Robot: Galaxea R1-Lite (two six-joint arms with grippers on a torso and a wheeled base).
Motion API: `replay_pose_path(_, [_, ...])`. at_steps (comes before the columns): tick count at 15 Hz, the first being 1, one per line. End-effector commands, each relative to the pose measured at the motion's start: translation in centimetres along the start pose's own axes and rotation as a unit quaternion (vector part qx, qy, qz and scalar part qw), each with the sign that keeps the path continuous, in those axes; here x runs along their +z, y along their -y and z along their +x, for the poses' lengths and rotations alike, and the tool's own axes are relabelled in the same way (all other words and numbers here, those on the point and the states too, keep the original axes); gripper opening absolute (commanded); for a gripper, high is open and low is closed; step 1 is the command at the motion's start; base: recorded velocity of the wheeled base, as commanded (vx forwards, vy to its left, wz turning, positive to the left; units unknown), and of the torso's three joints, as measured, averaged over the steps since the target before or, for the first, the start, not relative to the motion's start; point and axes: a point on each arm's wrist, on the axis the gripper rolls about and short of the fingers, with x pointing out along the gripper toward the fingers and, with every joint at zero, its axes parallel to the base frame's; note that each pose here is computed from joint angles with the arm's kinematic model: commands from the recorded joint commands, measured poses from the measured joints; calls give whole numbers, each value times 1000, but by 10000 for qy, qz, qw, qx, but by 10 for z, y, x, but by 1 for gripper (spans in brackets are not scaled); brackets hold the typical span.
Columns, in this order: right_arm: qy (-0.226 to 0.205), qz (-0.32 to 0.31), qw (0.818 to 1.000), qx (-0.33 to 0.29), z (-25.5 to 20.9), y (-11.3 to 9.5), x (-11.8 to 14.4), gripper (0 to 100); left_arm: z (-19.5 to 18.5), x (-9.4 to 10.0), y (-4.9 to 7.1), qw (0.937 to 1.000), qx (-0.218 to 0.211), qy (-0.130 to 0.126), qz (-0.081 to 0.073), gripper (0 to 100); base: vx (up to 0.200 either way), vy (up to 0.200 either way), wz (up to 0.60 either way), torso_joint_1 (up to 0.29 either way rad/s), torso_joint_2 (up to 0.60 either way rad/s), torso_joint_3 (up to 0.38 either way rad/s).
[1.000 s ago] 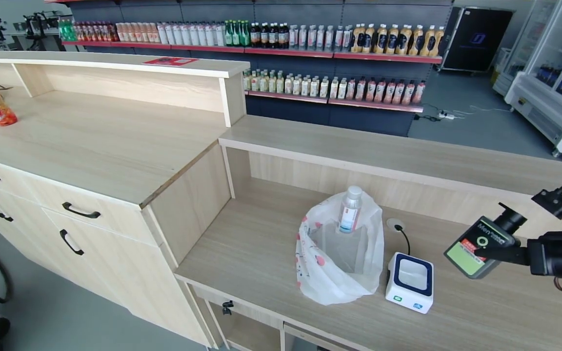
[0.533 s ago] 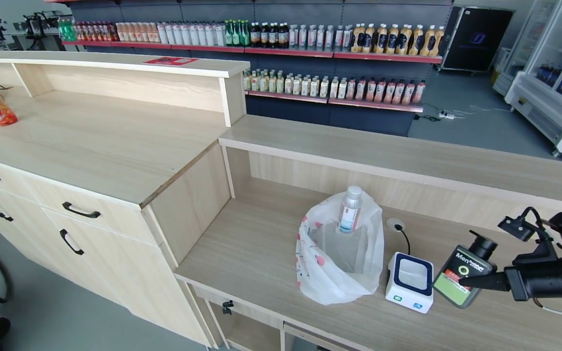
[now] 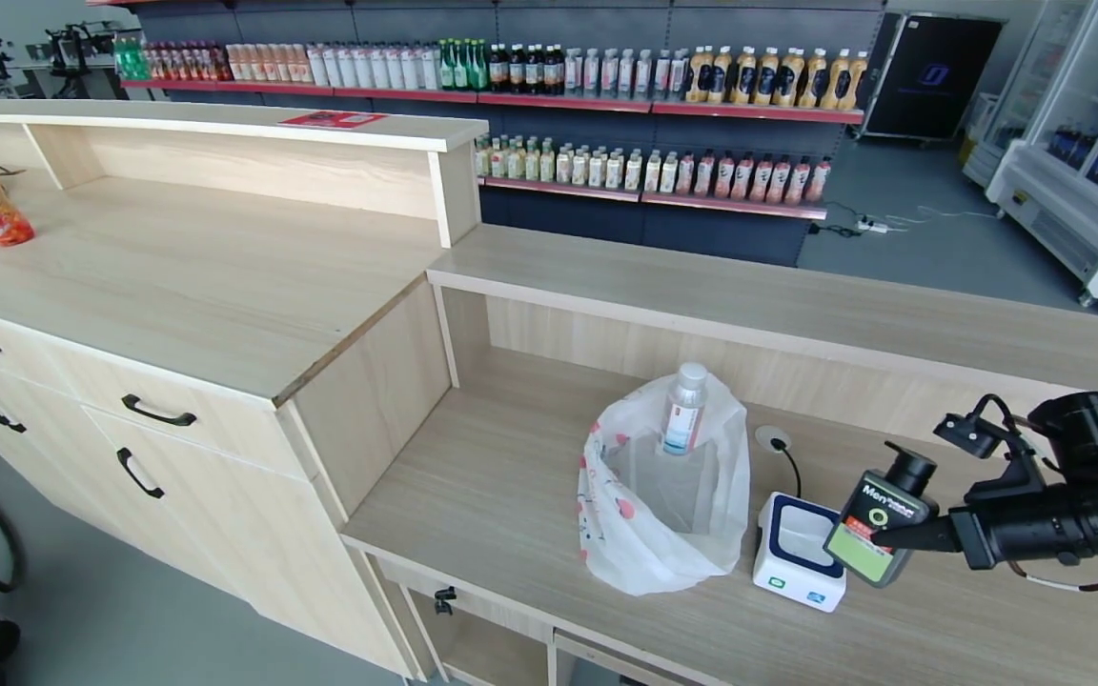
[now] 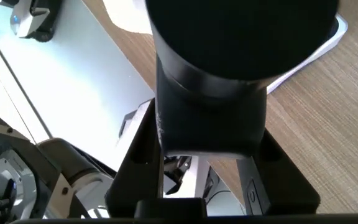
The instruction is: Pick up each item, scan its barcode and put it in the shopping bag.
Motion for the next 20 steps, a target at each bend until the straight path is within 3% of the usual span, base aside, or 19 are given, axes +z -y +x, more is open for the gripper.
replay_pose_path(1, [-122, -61, 9999, -53, 6, 2, -1, 0, 0, 0, 0, 10000, -1, -7, -3, 100, 0, 0, 0, 0, 0, 0])
replay_pose_path(7, [-163, -526, 9985, 56, 23, 7, 4, 0, 0, 0, 0, 10000, -1, -7, -3, 100, 0, 0, 0, 0, 0, 0])
replay_pose_path(20, [48, -897, 9955, 314, 46, 22, 19, 0, 0, 0, 0, 10000, -1, -7, -3, 100, 0, 0, 0, 0, 0, 0])
